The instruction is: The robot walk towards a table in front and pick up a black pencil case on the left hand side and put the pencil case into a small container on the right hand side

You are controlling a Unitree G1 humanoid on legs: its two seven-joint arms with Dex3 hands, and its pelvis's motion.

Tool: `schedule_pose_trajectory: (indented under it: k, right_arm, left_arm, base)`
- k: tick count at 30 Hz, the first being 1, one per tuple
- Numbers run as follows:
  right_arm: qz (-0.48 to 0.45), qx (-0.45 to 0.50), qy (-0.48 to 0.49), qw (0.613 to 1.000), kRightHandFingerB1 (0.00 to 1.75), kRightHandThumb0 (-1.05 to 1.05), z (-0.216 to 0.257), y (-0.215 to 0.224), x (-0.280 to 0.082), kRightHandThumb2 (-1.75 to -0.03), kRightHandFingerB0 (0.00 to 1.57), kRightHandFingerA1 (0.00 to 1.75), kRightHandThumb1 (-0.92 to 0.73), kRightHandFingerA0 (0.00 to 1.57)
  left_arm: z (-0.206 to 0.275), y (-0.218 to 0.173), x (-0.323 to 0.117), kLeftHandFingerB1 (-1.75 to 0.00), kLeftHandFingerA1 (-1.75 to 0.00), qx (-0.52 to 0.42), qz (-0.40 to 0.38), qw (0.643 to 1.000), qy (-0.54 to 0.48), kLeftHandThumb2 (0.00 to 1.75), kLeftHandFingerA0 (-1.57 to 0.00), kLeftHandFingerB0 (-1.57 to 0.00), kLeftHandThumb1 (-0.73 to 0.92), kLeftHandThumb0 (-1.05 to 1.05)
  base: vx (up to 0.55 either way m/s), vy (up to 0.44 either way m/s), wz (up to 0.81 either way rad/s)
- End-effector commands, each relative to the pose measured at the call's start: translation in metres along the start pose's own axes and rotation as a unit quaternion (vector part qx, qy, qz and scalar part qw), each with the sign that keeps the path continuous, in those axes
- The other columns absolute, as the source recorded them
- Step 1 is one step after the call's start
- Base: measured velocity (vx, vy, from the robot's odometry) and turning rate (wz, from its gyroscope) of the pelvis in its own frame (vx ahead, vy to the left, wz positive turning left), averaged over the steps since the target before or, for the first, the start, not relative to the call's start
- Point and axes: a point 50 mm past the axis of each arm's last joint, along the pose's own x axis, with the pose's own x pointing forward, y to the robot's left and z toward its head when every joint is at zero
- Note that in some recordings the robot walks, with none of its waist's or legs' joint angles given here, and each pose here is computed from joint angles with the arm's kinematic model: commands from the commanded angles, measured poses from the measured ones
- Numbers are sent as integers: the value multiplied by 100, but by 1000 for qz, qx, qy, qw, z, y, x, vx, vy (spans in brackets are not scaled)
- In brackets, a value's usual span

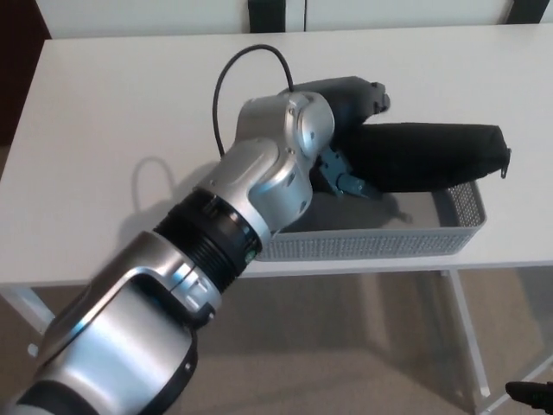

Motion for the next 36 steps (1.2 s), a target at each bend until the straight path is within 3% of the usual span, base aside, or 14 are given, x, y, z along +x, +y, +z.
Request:
schedule_pose_trajectory:
  k: [1, 4, 5, 7, 8, 11, 13, 14, 22, 23, 24, 25, 26, 36]
  right_arm:
    - [-9, 2, -2, 1000, 42, -40, 3, -6, 1, -59, 56, 49, -63, 74]
    - [-9, 9, -1, 1000, 41, -40, 3, -5, 2, -58, 55, 48, -62, 72]
    - [-10, 12, 3, 1000, 41, -38, 3, -5, 2, -59, 55, 47, -63, 70]
    - [-9, 16, 5, 1000, 41, -37, 2, -5, 2, -59, 55, 46, -63, 69]
    - [-10, 15, 5, 1000, 41, -38, 2, -6, 2, -59, 55, 46, -63, 69]
    - [-9, 11, 4, 1000, 41, -38, 2, -7, 2, -59, 55, 46, -63, 69]
    - [-10, 11, 5, 1000, 41, -38, 4, -8, 3, -59, 55, 46, -63, 69]
    - [-11, 16, 6, 1000, 41, -37, 4, -7, 3, -59, 55, 46, -63, 68]
    - [-13, 6, 10, 1000, 41, -38, -1, -6, 1, -59, 55, 48, -63, 73]
    - [-12, 4, 11, 1000, 54, -44, -1, -6, 1, -81, 50, 60, -52, 65]
    - [-12, 4, 12, 1000, 54, -45, -2, -6, 1, -81, 50, 60, -51, 66]
    - [-13, 5, 11, 1000, 54, -45, -1, -6, 1, -81, 51, 61, -51, 67]
    - [-13, 4, 10, 1000, 42, -39, 0, -6, 2, -59, 55, 50, -62, 76]
    - [-7, 8, 4, 1000, 41, -40, 4, -5, 3, -59, 55, 47, -63, 69]
  left_arm:
    - [-14, 7, -3, 0, 0, -16, -53, 998, 41, 58, 0, 0, 59, -89]
    - [-16, 9, -3, 0, 0, -9, -58, 997, 51, 57, 0, 0, 59, -90]
    - [-18, 11, -3, 0, 0, -11, -64, 996, 54, 86, 0, 0, 45, -88]
    - [-18, 13, -4, 0, 0, -13, -69, 996, 54, 86, 0, 0, 43, -86]
    - [-19, 14, -4, 0, 0, -13, -71, 996, 53, 64, 0, 0, 51, -100]
    - [-20, 19, -8, 0, 0, -8, -77, 996, 48, 61, 0, 0, 52, -98]
    - [-20, 22, -9, 0, 0, -5, -76, 996, 46, 62, 0, 0, 53, -98]
    - [-20, 23, -10, 0, 0, -1, -75, 996, 45, 86, 0, 0, 43, -86]
    - [-22, 22, -13, 0, 0, 10, -75, 996, 44, 86, 0, 0, 44, -86]
    - [-23, 22, -13, 0, 0, 1, -76, 996, 43, 85, 0, 0, 43, -84]
    - [-23, 22, -13, 0, 0, -6, -76, 996, 42, 83, 0, 0, 42, -82]
    - [-23, 22, -14, 0, 0, -23, -74, 996, 37, 82, 0, 0, 40, -79]
    - [-23, 22, -14, 0, 0, -26, -71, 996, 35, 82, 0, 0, 41, -80]
    - [-15, 29, -16, 0, 0, -16, -65, 998, 24, 85, 0, 0, 42, -84]
  base:
    - [0, 0, 0]
    - [0, 0, 0]
    - [0, 0, 0]
    - [0, 0, 0]
    - [0, 0, 0]
    - [0, 0, 0]
    - [0, 0, 0]
    - [0, 0, 0]
    - [0, 0, 0]
    - [0, 0, 0]
    - [0, 0, 0]
    - [0, 0, 0]
    - [0, 0, 0]
    - [0, 0, 0]
